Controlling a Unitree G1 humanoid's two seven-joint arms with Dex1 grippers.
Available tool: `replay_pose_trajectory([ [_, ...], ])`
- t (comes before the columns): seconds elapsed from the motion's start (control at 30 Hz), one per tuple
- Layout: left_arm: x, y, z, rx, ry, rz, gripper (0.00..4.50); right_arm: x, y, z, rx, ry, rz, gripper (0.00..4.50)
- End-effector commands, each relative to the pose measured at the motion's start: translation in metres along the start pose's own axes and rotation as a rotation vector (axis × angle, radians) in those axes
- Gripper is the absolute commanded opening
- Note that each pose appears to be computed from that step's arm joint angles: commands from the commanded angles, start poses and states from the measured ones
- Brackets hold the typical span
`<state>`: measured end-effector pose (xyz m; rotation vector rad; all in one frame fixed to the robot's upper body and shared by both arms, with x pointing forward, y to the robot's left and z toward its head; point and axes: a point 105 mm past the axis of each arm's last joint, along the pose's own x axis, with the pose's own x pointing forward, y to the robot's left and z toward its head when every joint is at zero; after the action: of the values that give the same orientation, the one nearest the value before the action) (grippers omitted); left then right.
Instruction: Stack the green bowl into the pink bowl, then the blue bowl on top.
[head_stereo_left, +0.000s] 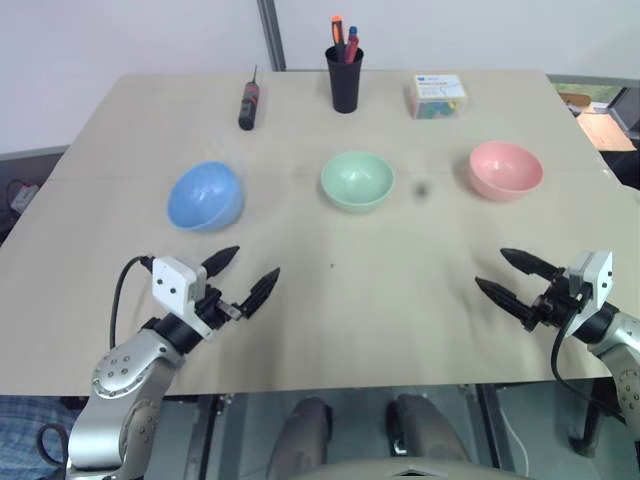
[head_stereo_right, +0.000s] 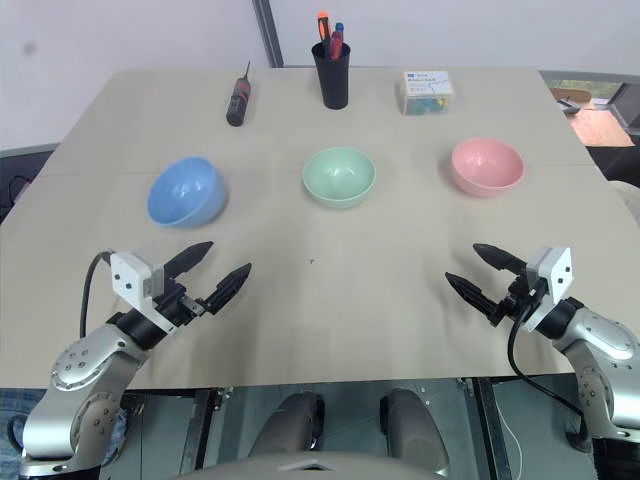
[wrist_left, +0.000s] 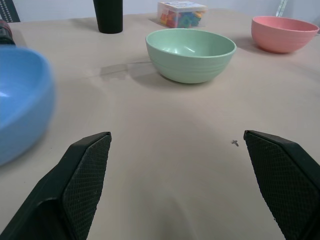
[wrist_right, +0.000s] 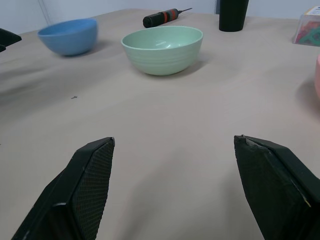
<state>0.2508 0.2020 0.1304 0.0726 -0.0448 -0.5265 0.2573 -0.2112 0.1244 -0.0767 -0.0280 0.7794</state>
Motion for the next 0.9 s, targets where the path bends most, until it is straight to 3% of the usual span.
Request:
replay_pose_trajectory([
  [0.03, -0.0039, -0.0007, 0.0134, 0.035, -0.044, -0.001, 4.5, -0.0031, -0.0035, 0.0086, -0.03, -0.013, -0.001, 4.0],
  [0.9, -0.0071, -0.0058, 0.0138, 0.008, -0.067, -0.03, 4.5, -0.004, -0.0077, 0.0078, -0.051, -0.008, -0.016, 4.0],
])
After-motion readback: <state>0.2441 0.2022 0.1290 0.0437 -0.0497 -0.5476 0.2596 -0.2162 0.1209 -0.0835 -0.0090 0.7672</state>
